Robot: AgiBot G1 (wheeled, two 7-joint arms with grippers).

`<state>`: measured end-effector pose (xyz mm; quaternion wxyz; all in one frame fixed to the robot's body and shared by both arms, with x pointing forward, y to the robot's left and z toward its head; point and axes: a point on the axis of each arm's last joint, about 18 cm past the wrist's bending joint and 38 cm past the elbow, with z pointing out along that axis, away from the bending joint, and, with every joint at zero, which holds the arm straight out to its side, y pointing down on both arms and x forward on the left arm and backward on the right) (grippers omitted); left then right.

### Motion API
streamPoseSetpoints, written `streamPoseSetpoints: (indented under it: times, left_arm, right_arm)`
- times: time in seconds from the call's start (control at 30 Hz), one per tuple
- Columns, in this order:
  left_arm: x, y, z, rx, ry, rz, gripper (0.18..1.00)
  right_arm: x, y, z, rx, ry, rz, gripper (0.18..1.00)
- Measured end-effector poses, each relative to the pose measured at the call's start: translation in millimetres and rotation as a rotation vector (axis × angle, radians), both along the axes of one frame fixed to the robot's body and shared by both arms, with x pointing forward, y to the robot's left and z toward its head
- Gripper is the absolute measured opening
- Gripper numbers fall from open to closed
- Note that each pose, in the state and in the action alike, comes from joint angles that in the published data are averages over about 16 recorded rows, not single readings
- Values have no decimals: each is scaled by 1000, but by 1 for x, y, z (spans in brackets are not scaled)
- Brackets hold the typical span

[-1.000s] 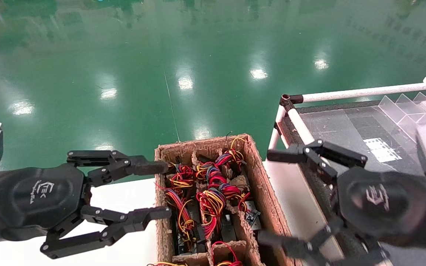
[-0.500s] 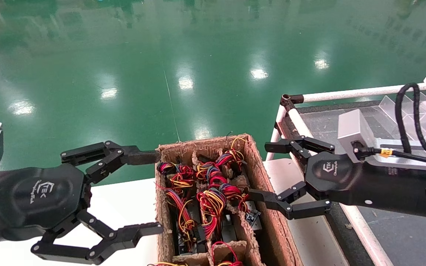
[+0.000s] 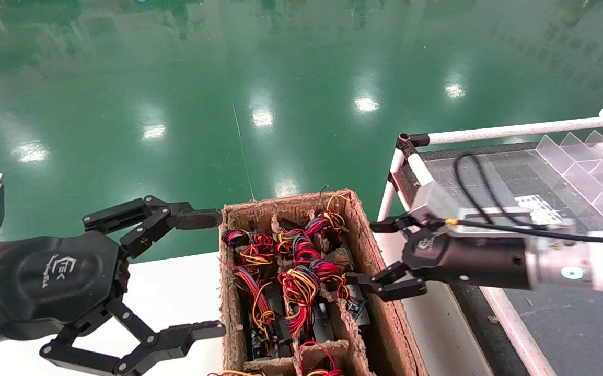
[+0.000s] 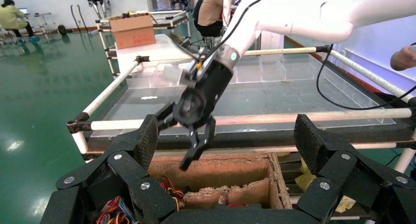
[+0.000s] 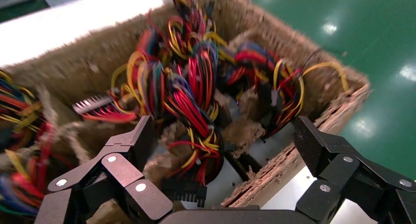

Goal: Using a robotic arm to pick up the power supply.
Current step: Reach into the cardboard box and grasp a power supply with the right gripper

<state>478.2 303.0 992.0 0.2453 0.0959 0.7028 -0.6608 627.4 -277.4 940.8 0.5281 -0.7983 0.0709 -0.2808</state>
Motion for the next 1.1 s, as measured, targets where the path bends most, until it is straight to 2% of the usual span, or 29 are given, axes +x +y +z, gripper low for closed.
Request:
streamPoseSetpoints:
  times: [0.23,0.57,0.97,1.1]
  left_arm:
    - [0,0,0,0,0,0,1001]
    - [0,0,0,0,0,0,1001]
    - [0,0,0,0,0,0,1001]
    - [0,0,0,0,0,0,1001]
  right_arm:
    - [19,15,-15,-55,-11,11,998]
    - [29,23,-24,-76,-45,25,962]
    - [35,25,-33,-61,-67,31,804]
    - [36,26,-36,-57,-75,33,709]
